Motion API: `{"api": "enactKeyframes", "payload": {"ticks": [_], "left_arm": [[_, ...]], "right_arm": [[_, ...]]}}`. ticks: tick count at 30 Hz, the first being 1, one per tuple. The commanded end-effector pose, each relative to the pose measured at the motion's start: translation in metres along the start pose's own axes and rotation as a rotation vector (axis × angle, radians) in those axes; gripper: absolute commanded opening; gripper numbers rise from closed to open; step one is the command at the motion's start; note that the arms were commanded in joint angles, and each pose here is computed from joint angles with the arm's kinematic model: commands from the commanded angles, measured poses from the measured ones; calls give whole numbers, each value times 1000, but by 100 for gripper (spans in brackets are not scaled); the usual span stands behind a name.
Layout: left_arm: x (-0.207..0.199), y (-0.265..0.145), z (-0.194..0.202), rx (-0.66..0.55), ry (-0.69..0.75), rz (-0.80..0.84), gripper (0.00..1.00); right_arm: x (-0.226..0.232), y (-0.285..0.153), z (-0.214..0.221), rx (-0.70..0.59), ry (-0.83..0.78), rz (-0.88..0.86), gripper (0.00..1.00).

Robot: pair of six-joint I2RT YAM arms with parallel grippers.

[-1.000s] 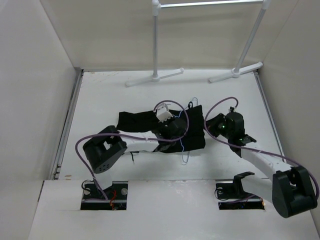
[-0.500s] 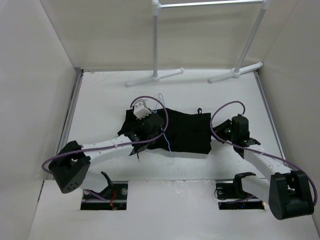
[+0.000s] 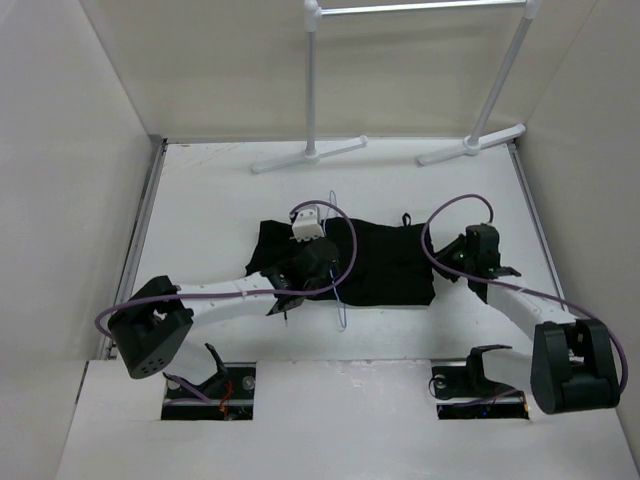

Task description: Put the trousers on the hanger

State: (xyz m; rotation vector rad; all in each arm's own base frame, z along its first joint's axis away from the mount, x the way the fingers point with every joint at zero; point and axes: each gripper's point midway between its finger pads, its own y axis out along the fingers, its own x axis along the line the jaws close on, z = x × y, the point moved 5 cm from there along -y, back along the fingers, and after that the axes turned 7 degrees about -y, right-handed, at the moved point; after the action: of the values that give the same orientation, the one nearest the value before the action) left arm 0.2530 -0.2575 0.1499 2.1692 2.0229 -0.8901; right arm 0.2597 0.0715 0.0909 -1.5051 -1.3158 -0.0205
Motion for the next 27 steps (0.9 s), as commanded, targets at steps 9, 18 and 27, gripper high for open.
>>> {"api": "enactKeyframes", "payload": {"ticks": [9,18,27], "left_arm": [[-52,-23,-42,-35,91,158,1],[-115,-56,-123,-60,42,245,0],[-174,-108,-199,-31,28,369,0]], "right_arm": [[40,-25,-34,-123,-120,-81,72],[126,-152,-4,-113,-335,-504,45],[206,-252,16,-94,-465,-897,70]]}}
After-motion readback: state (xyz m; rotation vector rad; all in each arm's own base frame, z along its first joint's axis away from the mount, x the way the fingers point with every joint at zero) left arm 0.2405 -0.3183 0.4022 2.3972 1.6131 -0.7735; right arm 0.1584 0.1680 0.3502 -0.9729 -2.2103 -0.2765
